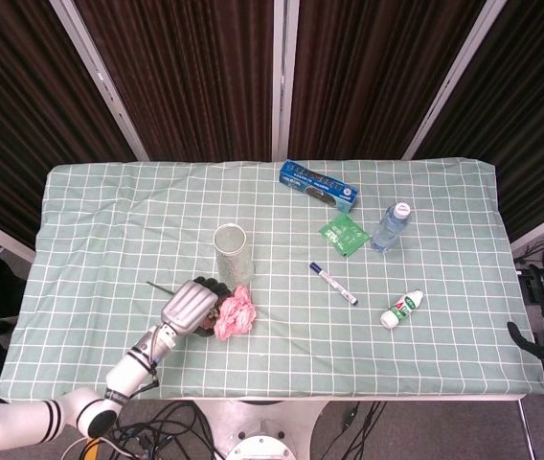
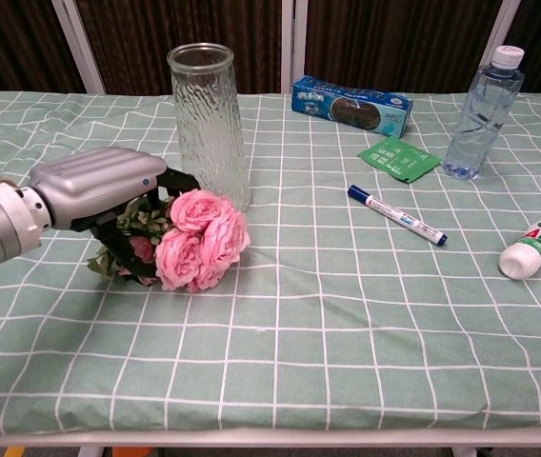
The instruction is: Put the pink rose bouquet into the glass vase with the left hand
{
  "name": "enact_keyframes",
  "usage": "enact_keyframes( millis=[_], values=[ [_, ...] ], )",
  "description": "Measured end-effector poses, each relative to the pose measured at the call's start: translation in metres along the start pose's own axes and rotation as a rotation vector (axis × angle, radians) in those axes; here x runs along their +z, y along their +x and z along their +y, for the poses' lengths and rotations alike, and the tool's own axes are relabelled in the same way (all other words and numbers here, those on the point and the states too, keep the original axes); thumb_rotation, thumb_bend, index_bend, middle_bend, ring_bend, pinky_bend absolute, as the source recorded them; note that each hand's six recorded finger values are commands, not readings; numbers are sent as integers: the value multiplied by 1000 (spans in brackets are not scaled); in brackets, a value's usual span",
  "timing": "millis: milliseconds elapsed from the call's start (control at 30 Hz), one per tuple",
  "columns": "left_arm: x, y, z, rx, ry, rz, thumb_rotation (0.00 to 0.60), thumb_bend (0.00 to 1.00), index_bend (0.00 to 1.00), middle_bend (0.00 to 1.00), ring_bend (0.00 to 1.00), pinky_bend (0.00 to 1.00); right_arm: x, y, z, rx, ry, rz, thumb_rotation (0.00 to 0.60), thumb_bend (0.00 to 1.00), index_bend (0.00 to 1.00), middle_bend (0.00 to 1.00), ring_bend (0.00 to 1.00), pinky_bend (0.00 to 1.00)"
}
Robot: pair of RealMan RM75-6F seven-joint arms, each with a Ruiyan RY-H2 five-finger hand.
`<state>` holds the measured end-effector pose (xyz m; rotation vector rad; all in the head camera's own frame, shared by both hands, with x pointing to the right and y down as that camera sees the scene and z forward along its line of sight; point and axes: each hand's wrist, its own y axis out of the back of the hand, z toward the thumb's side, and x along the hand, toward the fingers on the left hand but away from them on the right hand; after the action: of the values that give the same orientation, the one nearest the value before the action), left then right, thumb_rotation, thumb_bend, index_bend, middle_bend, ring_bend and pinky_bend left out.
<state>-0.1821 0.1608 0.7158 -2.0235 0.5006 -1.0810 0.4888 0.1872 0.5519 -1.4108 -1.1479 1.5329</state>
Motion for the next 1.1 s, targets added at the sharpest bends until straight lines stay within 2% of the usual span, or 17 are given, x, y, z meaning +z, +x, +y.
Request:
enact_keyframes(
  millis=[300, 433, 867, 1100],
  values=[
    [-2, -1, 3, 30, 3, 5, 600, 56, 428, 465, 490, 505, -1, 0, 0, 5, 1, -7, 600, 165, 0, 0, 0, 0],
    [-3, -2, 8, 63, 0, 15, 600, 71, 467, 505, 530, 538, -1, 0, 1, 5, 0, -10, 600, 166, 0, 0, 0, 0],
    [-19, -18, 19, 119, -27, 59, 600, 94, 497, 538, 553, 569, -1, 0, 1, 8, 0, -14, 600, 166, 0, 0, 0, 0],
    [-33, -42, 42, 178, -34, 95, 600, 95, 497, 538, 553, 570, 3, -1, 1, 11, 3, -7, 600, 165, 0, 0, 0, 0]
  ],
)
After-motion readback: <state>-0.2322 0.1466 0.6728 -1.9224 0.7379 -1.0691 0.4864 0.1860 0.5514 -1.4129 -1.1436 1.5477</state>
